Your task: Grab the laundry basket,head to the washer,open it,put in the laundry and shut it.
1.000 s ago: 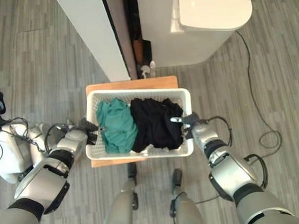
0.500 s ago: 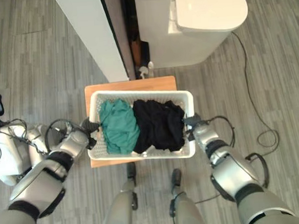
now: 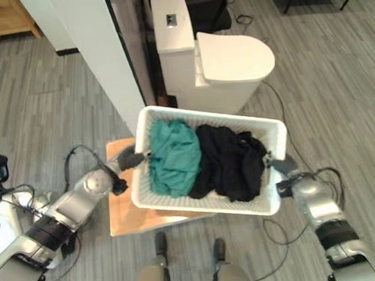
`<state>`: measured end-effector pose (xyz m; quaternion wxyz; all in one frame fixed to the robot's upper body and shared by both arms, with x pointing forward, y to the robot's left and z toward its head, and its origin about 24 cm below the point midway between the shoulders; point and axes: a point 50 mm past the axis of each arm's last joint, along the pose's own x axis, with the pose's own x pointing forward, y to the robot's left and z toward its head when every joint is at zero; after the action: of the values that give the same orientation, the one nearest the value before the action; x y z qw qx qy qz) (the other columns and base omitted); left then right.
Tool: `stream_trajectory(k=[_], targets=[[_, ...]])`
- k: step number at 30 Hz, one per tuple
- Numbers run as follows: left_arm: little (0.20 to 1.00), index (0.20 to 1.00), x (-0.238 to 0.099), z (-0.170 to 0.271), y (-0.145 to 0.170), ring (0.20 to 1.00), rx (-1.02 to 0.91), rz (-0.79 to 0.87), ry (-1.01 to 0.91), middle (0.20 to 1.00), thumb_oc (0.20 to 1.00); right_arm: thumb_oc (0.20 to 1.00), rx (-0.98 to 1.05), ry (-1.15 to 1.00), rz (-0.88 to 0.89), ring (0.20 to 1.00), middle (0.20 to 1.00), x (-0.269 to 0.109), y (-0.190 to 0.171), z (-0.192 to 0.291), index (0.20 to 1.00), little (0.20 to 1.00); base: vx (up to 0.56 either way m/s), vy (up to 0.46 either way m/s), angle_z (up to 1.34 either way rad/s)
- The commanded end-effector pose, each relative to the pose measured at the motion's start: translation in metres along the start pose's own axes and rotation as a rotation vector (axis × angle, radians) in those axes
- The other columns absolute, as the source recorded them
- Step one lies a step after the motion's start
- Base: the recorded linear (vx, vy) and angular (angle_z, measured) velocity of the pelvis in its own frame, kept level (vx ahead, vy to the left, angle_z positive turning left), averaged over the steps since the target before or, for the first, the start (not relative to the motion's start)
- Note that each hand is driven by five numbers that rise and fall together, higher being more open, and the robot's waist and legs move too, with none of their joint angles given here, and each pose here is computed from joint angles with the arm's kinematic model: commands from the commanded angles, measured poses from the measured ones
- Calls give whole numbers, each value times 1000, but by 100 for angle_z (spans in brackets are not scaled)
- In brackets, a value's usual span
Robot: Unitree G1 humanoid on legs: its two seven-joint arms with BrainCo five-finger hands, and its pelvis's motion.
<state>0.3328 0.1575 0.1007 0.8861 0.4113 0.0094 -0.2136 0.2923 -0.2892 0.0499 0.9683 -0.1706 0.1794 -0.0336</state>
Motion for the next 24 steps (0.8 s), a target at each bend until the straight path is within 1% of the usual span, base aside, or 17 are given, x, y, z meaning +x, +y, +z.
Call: stream_trajectory(k=[1, 4, 7, 9, 15, 19, 22, 24], targets=[[200, 200, 24, 32, -2, 200, -23, -22, -121, 200, 200, 200, -70, -69, 40, 200, 200, -16, -23, 11, 200, 200, -55, -58, -4], [200, 200, 33, 41, -10, 200, -14, -46, -131, 200, 200, 200, -62, -63, 0, 200, 200, -19, -34, 8, 200, 200, -162, -36, 5], [200, 200, 42, 52, -6, 200, 21, -28, -144, 200, 200, 200, -71, -88, -27, 200, 200, -20, -41, 16, 200, 200, -294, 52, 20], [200, 200, 47, 54, -5, 200, 50, -16, -135, 200, 200, 200, -79, -116, -10, 200, 200, -14, -36, 26, 200, 200, -295, 180, -25], [200, 200, 51, 51, -9, 200, 66, -22, -114, 200, 200, 200, -49, -89, 6, 200, 200, -7, -26, 22, 200, 200, -173, 287, -57], [200, 200, 57, 58, -23, 200, 90, -65, -125, 200, 200, 200, 21, -101, -11, 200, 200, -6, -20, 18, 200, 200, -321, 383, -75], [200, 200, 56, 51, -26, 200, 92, -80, -102, 200, 200, 200, 48, -84, 3, 200, 200, -5, -12, 11, 200, 200, -305, 173, -77], [200, 200, 52, 42, -22, 200, 100, -73, -71, 200, 200, 200, 51, -50, 39, 200, 200, 0, 0, 2, 200, 200, -493, 134, -108]])
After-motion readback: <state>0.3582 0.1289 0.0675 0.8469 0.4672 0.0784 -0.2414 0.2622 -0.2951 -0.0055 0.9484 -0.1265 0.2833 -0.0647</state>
